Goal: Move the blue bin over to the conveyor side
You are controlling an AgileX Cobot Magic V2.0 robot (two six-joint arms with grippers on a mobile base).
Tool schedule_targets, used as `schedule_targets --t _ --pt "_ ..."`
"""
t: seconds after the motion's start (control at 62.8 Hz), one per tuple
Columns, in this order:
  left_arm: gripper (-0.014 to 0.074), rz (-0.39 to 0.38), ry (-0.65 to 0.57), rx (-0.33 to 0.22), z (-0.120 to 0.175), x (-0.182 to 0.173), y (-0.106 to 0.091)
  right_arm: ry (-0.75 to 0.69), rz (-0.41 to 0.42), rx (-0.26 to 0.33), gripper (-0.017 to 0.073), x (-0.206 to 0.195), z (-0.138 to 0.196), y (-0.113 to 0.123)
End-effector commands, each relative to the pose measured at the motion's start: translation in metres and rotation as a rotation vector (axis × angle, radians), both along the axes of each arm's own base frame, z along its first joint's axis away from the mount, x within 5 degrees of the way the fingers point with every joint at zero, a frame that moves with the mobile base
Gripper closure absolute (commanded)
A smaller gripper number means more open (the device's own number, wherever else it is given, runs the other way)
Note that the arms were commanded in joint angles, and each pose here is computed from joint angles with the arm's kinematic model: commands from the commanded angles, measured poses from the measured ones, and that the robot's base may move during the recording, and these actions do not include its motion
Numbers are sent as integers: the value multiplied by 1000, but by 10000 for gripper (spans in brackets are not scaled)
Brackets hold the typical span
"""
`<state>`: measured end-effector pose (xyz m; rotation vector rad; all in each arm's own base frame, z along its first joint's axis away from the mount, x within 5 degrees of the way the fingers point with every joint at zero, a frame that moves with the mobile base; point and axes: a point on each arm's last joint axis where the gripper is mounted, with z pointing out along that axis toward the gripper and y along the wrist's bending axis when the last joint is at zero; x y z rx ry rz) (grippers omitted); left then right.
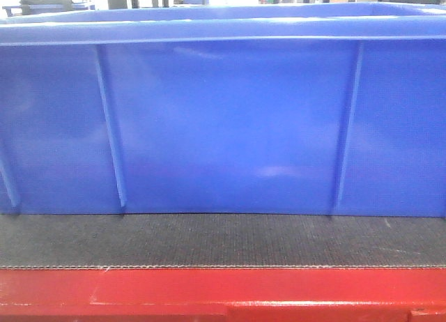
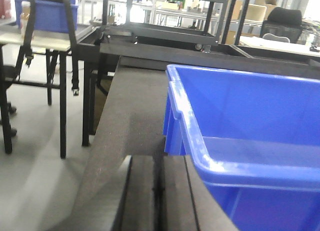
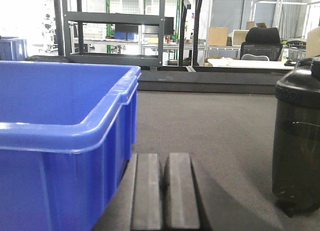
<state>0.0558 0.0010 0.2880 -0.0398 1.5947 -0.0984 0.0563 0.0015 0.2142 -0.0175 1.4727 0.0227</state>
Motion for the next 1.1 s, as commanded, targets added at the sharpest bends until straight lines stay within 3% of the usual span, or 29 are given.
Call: schedule_targets --t 0.0,0.111,0.366,0.462,0.796,1.082 --pt "589 -19 -63 65 -8 0 -2 -26 -5 -1 649 -1 2 0" --pt "589 -17 -78 45 -29 -1 -3 -26 -5 -1 649 -1 2 0" --pt "589 82 -124 17 -70 0 1 -26 -5 -1 649 -1 2 0" --pt "589 81 -181 14 -68 -1 1 -26 -5 -1 649 -1 2 0" --pt "589 75 -142 25 -72 0 1 -26 -5 -1 649 -1 2 0" --pt "589 75 -118 70 -74 0 1 -26 -5 -1 649 -1 2 0"
